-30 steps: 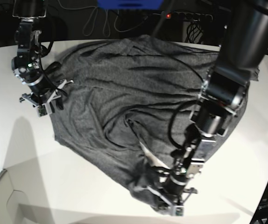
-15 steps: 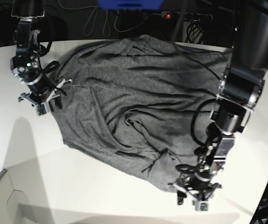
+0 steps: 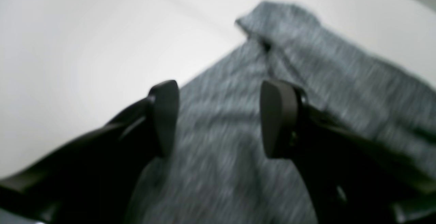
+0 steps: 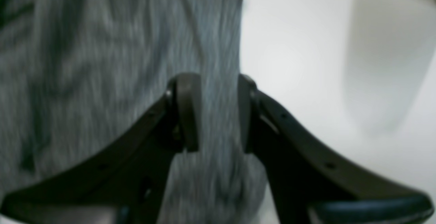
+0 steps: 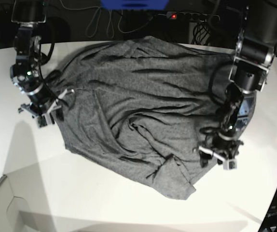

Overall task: Layout the t-shirt on the table in an organized manner, then fold the t-shirt properly
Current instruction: 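Pull the grasped fabric with the left gripper outward to unfold the shirt, then grasp the shirt's side edges with both grippers and pull them apart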

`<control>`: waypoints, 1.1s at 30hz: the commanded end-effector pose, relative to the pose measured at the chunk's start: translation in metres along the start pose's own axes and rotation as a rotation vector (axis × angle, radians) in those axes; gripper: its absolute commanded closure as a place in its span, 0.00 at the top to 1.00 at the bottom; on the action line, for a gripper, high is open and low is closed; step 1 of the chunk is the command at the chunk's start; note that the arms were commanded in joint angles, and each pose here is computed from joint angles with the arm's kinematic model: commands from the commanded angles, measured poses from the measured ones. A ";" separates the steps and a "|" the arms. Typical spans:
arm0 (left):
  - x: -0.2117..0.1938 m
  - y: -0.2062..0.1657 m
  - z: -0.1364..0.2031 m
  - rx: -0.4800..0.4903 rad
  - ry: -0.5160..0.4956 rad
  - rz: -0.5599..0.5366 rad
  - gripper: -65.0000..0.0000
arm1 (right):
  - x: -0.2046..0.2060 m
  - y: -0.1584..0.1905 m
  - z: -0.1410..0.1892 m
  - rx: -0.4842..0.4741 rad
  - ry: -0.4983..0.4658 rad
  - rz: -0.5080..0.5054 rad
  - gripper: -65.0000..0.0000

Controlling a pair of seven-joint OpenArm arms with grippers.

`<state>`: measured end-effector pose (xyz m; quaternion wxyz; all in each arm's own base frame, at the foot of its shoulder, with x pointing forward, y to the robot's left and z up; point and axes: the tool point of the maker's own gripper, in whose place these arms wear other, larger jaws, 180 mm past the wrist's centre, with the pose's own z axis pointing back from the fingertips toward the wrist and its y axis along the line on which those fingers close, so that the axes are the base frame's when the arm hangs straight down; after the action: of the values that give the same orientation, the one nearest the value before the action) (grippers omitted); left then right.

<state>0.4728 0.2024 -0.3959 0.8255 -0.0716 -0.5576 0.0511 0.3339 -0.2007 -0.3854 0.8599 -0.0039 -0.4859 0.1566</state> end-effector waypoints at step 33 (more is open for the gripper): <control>-0.006 0.080 0.074 0.124 -0.089 0.046 0.56 | 0.030 -0.098 -0.104 -0.218 0.046 -0.263 0.10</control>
<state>0.3844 0.2777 -0.4154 0.8257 -0.0333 -0.5519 0.1121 0.4482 -0.2607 -0.4200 0.8905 -0.0246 -0.4543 -0.0091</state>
